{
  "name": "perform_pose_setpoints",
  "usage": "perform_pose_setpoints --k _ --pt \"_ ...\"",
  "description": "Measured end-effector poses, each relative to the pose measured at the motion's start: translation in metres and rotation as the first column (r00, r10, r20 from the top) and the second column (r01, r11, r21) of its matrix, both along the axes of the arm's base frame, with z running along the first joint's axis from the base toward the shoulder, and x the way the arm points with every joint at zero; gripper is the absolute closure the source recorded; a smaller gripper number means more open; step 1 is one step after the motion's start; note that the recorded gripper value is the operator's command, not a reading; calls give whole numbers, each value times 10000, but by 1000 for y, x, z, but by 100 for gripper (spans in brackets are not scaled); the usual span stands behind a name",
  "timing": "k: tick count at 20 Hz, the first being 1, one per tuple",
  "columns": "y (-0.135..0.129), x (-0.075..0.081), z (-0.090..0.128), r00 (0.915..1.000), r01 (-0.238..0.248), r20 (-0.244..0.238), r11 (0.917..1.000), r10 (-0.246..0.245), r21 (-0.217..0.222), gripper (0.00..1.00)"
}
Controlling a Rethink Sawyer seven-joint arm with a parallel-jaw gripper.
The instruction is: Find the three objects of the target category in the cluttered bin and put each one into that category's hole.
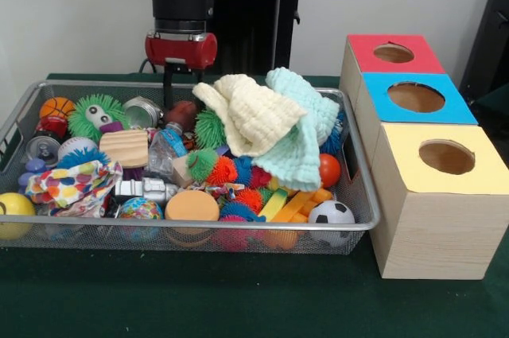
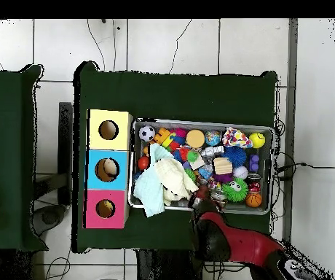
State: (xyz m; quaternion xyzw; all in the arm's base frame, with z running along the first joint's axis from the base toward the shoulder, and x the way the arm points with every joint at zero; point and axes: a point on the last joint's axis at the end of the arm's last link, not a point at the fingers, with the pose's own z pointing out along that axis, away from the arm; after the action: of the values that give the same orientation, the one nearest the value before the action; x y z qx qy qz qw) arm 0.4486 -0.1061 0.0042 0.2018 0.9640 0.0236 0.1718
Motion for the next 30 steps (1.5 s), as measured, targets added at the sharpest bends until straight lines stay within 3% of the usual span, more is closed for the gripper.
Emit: perform_pose_setpoints --k 2,3,11,16,30 --pt "3 1 0 10000 -77 31 10000 77 -39 0" --pt "4 1 0 9999 -115 47 9999 115 -58 100" --pt "42 8 4 9972 -725 -253 9940 707 -820 100" --pt "61 11 4 9941 -1068 -296 9903 1045 -889 100" --pt "35 18 9 9988 -483 -26 9953 482 -842 100"
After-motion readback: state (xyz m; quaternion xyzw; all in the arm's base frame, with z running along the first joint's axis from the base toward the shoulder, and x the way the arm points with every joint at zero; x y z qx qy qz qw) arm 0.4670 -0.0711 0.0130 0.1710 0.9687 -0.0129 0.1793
